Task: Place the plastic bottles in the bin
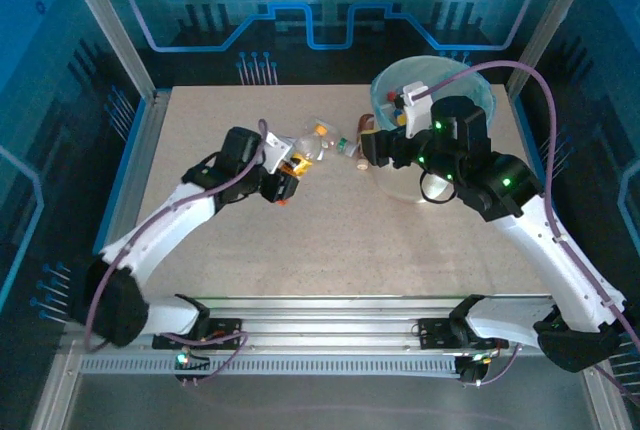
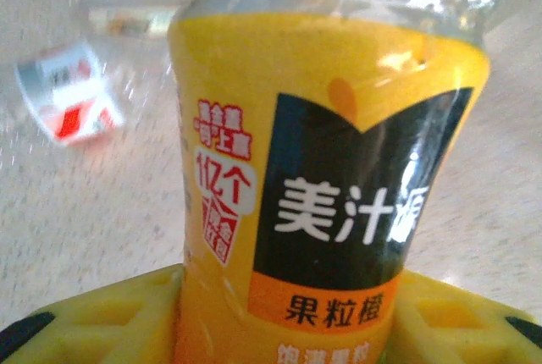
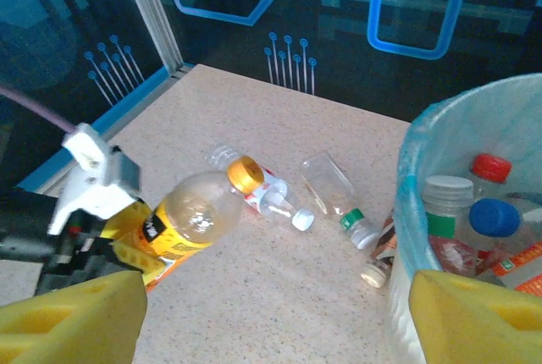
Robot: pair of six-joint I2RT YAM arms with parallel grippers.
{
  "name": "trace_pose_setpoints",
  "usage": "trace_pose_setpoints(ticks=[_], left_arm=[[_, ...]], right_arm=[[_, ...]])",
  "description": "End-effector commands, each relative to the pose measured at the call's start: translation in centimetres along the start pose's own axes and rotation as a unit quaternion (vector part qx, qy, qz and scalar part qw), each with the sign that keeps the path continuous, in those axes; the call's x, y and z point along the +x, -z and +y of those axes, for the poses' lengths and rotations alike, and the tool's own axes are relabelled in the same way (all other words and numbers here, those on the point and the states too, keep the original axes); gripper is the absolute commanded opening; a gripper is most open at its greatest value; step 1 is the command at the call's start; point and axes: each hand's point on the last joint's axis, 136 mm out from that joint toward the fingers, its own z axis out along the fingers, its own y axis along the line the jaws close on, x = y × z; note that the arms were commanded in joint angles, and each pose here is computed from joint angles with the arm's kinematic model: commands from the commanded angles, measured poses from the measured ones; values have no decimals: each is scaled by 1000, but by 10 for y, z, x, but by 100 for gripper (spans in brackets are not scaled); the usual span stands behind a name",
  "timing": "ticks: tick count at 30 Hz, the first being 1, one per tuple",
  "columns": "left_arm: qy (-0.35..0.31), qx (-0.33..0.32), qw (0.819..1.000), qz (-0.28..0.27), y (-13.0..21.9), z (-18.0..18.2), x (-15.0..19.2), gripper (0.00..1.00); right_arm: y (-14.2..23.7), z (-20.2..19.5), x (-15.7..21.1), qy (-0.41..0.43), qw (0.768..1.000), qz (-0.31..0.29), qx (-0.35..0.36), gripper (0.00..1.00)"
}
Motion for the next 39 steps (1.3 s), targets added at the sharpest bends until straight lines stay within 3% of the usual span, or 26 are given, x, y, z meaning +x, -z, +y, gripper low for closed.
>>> trace_pose_setpoints(ticks=[1,4,8,14,21,34,39], left_arm=[[-26,77,989,-124,37,-39,-48,52],[-51,120,975,-182,68,-63,-68,54],[-82,172,957,-220,94,-93,-81,54],[-110,221,939,-238,112,-121,-90,53],[-130,253,928,-242,119,-142,-92,53],[-132,266,926,-235,120,-148,-90,53],[-126,260,928,-234,121,-146,-91,58]], right_arm=[[5,20,-12,-17,998,-30,-52,84],[4,36,-19,-25,994,-43,-98,85],[6,56,-30,-37,985,-57,-158,86],[13,87,-48,-40,964,-74,-251,88],[15,100,-53,-40,954,-71,-289,83],[15,102,-48,-26,954,-59,-292,45],[16,99,-45,-16,958,-51,-281,21]])
